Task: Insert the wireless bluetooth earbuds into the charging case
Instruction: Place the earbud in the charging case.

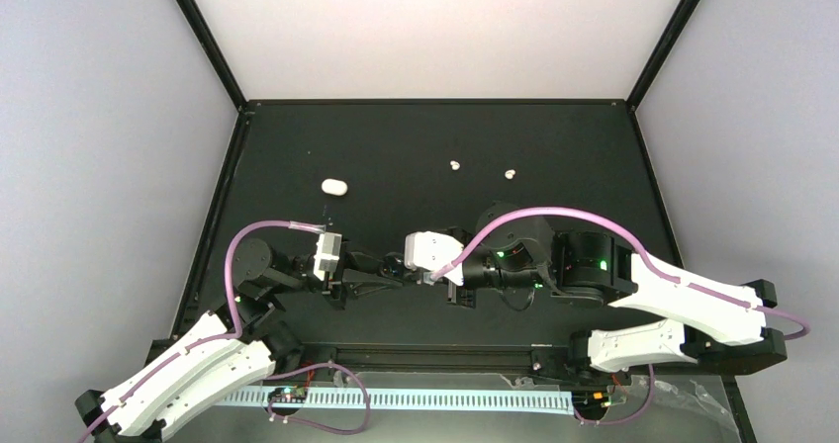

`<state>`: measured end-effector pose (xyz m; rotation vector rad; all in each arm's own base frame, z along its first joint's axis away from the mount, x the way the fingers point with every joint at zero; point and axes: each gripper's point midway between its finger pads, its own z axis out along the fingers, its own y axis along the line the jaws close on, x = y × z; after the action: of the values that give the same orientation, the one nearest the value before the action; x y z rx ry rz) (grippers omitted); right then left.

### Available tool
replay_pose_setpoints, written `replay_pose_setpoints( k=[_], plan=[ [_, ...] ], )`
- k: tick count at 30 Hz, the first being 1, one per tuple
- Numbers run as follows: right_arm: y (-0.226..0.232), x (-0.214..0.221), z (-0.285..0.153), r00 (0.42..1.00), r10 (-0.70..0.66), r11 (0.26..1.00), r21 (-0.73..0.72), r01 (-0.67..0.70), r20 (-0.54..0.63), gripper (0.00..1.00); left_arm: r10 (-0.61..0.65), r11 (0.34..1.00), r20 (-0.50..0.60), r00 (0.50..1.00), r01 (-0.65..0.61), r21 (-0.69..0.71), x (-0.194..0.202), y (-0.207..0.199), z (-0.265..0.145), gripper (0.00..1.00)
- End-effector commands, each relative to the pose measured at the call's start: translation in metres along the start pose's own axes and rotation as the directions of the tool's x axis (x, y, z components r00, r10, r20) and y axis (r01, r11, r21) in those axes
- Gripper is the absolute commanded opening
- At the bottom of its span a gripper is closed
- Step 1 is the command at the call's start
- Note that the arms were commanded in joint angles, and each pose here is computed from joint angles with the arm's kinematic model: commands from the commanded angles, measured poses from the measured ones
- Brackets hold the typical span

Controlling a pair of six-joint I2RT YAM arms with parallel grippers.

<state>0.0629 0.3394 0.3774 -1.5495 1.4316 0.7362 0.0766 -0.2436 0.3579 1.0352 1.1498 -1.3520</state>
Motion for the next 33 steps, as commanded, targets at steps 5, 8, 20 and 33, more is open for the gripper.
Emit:
replay_pose_setpoints(
  k=[5,8,20,33],
  plan=[
    [0.003,-0.006,0.005,1.0,-0.007,1.0,0.003,0.007,0.009,0.01,0.052,0.999,0.056,0.997,-0.052,0.008,-0.023,-0.008,-0.003,0.02],
    [0.002,-0.006,0.006,1.0,-0.009,1.0,0.006,0.009,0.007,0.01,0.056,0.998,0.063,0.996,-0.056,0.009,-0.025,-0.009,-0.003,0.02],
    [0.001,-0.012,0.006,1.0,-0.004,1.0,0.026,0.003,0.03,0.02,0.061,0.998,0.121,0.991,-0.062,0.007,-0.038,-0.011,-0.005,0.02],
    [-0.001,-0.025,-0.01,0.996,0.011,0.999,0.037,-0.014,0.093,0.12,0.049,0.999,0.098,0.994,-0.049,-0.002,-0.028,-0.007,-0.004,0.02]
  ],
)
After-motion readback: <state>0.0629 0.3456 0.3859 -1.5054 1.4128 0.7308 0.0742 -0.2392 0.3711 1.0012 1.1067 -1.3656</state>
